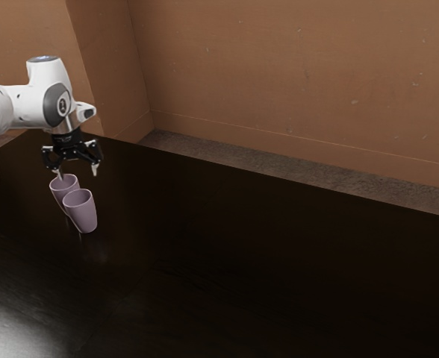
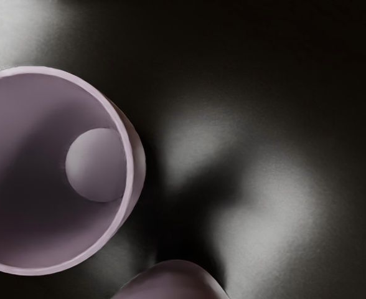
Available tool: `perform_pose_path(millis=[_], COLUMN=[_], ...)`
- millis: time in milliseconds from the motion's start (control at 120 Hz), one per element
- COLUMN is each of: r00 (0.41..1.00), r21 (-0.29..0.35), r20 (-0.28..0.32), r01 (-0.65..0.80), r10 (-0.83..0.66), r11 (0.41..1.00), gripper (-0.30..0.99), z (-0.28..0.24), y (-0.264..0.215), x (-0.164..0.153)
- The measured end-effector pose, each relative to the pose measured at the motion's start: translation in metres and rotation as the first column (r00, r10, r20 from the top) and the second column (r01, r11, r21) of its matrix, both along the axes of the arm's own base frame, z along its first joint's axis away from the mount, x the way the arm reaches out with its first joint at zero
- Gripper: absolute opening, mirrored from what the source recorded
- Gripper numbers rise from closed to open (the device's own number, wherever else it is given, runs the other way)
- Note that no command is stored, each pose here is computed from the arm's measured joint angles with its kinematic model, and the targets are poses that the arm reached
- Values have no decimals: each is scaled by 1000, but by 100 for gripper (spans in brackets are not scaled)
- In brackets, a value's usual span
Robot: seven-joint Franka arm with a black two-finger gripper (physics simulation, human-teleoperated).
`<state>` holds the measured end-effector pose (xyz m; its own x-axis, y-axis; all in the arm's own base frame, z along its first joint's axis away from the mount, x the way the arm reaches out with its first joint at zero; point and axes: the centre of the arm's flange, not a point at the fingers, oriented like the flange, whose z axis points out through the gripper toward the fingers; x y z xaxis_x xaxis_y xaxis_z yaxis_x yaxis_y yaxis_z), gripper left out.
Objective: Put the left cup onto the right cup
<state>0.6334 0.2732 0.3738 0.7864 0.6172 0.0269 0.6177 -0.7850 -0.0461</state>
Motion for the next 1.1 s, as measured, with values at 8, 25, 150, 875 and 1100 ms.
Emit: perform_pose_path(millis=[8,25,150,875,1100], r00=[1000,1000,1000,999,999], r21=[1,1,5,-9,-5], r20=[0,0,-1,-2,-12], r01=[-1,-3,-18,-37,-32], r10=[1,3,18,37,32], r11=[1000,1000,1000,999,999], gripper=[67,67,67,66,66], z=[0,-1,-5,-26,-40], y=[1,2,12,23,23], x=[0,0,0,15,20])
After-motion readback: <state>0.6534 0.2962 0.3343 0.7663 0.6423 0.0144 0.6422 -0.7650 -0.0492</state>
